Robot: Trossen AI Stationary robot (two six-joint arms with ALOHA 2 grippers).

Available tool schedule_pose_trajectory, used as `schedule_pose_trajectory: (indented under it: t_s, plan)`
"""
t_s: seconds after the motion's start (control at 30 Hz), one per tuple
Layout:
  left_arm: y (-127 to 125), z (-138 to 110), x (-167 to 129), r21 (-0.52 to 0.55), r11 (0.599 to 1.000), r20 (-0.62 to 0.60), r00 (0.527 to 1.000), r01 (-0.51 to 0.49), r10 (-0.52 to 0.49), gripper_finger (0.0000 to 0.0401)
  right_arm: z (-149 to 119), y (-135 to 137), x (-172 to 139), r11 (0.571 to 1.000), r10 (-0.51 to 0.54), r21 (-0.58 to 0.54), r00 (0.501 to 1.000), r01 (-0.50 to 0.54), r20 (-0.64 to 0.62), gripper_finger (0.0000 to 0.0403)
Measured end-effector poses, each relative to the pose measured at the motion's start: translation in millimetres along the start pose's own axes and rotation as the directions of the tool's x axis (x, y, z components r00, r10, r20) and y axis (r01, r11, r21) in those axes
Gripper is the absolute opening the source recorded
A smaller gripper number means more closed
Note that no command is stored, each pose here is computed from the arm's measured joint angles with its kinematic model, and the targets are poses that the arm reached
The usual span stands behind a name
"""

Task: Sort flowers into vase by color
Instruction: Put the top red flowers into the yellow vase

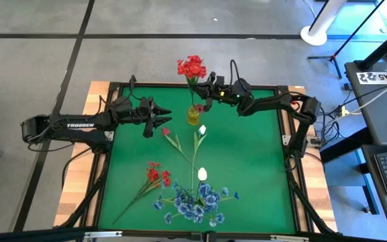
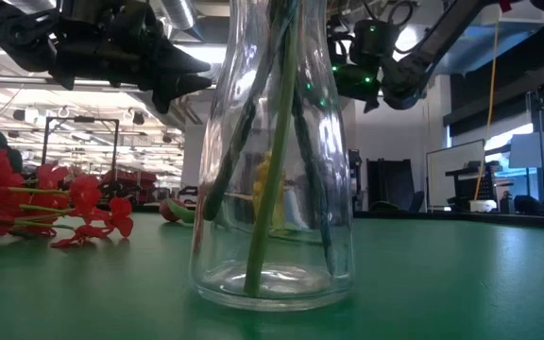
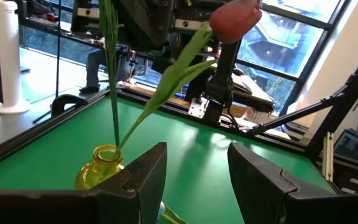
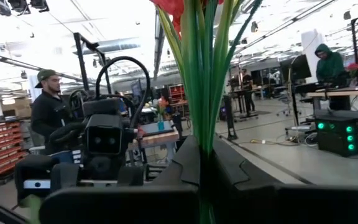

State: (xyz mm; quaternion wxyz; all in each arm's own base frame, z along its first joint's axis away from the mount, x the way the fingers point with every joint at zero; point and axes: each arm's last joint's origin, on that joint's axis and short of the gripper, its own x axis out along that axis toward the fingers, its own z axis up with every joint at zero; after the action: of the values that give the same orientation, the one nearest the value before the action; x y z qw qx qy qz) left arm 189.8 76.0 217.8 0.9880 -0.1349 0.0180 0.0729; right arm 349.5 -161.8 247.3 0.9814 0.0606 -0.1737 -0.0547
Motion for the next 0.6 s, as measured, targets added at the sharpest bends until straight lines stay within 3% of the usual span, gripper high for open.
schedule_pose_trajectory:
  t_s: [0.4, 0.6]
  plan:
    - [1, -2, 0, -0.007, 1.0, -0.024, 1.0, -0.007, 0.007, 0.0166, -11, -3, -1, 1.0, -0.017, 0.023, 0.995, 0.019, -0.094, 0.0016]
    - [1, -3, 0, -0.008, 1.0, -0.027, 1.0, -0.009, 0.008, 0.0166, -15, -5, -1, 0.999, -0.036, -0.017, 0.991, 0.034, -0.131, 0.0005]
